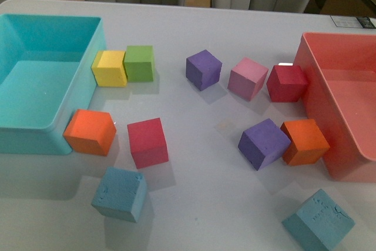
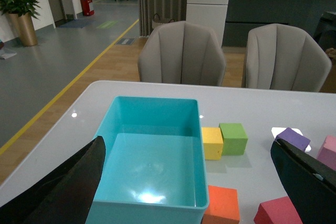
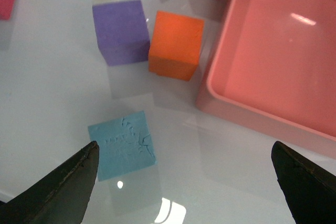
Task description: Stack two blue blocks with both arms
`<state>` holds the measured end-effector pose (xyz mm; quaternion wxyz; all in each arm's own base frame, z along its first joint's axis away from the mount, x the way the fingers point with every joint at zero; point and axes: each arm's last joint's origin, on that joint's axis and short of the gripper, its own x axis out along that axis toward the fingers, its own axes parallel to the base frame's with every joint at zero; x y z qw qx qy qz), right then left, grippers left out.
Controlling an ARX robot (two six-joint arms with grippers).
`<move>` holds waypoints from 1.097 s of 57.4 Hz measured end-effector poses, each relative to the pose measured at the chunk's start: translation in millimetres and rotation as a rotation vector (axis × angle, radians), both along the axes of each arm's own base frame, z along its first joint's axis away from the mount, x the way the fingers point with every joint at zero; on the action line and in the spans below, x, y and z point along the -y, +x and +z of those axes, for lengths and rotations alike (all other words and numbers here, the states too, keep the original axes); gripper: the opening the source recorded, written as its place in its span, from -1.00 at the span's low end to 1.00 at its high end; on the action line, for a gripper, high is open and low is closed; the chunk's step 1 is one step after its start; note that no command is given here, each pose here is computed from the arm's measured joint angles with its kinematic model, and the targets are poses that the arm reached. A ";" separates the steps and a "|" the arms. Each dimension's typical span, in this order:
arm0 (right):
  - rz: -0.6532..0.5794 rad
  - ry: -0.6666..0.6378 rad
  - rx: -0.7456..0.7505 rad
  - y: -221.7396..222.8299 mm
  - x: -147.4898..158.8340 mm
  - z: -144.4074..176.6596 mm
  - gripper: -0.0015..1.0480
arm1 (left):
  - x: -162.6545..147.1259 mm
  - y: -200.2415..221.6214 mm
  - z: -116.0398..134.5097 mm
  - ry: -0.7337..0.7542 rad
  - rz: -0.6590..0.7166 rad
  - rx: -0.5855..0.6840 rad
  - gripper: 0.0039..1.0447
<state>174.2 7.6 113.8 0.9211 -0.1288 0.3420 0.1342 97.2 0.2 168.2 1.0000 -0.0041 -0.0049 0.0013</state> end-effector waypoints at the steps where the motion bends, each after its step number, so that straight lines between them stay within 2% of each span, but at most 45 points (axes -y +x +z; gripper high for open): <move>1: 0.008 -0.006 -0.016 3.3 -1.7 -4.6 0.83 | 0.0 0.0 0.0 0.000 0.000 0.000 0.84; 9: 0.076 -0.022 -0.168 17.6 -16.9 -40.9 0.83 | 0.0 0.0 0.0 0.000 0.000 0.000 0.84; 22: 0.128 -0.060 -0.281 28.7 -32.3 -73.1 0.83 | 0.0 0.0 0.0 0.000 0.000 0.000 0.84; 45: 0.149 -0.093 -0.397 49.4 -44.6 -109.8 0.83 | 0.0 0.0 0.0 0.000 0.000 0.000 0.84; 63: 0.175 -0.124 -0.436 47.4 -47.7 -121.4 0.83 | 0.0 0.0 0.0 0.000 0.000 0.000 0.84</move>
